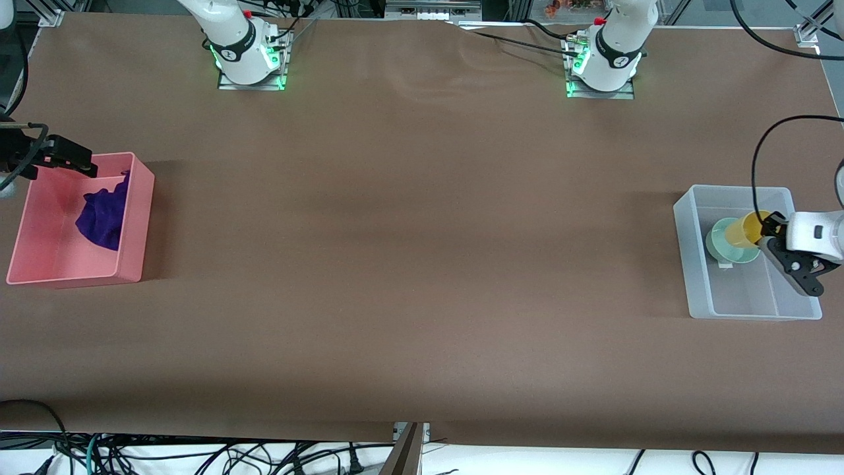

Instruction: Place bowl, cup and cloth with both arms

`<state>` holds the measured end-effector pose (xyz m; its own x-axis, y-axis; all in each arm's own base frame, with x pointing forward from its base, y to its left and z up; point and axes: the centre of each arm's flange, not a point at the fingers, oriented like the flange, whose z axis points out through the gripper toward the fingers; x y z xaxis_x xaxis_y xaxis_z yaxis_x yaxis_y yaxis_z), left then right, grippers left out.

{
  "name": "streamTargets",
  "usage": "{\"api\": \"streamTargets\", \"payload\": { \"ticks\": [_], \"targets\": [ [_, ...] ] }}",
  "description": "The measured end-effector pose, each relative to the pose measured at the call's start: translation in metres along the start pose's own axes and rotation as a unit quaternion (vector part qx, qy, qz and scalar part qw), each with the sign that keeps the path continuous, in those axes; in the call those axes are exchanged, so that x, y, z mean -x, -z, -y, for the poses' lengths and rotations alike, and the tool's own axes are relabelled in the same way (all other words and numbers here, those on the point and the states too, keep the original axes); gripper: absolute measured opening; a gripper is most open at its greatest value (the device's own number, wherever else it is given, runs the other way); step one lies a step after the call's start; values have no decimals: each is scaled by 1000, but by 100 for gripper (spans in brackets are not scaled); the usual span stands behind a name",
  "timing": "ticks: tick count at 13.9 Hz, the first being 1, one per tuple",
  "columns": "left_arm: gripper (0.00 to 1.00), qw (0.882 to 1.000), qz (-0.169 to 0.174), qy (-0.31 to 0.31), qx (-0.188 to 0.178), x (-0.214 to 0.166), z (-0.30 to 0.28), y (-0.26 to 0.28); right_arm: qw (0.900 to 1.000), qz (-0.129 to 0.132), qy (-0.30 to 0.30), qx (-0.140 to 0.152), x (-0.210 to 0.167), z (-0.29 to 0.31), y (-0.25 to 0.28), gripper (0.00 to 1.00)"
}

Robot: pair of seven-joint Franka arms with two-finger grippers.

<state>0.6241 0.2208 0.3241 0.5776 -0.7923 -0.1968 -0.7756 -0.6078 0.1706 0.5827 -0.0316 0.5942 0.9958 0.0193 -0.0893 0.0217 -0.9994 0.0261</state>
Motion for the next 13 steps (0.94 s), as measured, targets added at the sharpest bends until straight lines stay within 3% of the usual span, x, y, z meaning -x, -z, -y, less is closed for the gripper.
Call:
{"api": "streamTargets", "payload": {
  "ticks": [3,8,10,13],
  "targets": [
    [4,1000,-15,-6,6,12,2,-64,1000,15,-18,-6,3,2,-3,100],
    [4,1000,-3,-21,-11,24,5,-67,1000,21,-21,-6,4,0,-5,100],
    [16,1000,-7,-21,-15,30,8,-68,1000,22,-22,-6,3,-1,-5,100],
    [47,999,-10,-26,-24,32,10,-59,1000,22,-21,-6,3,0,-5,100]
  ]
}}
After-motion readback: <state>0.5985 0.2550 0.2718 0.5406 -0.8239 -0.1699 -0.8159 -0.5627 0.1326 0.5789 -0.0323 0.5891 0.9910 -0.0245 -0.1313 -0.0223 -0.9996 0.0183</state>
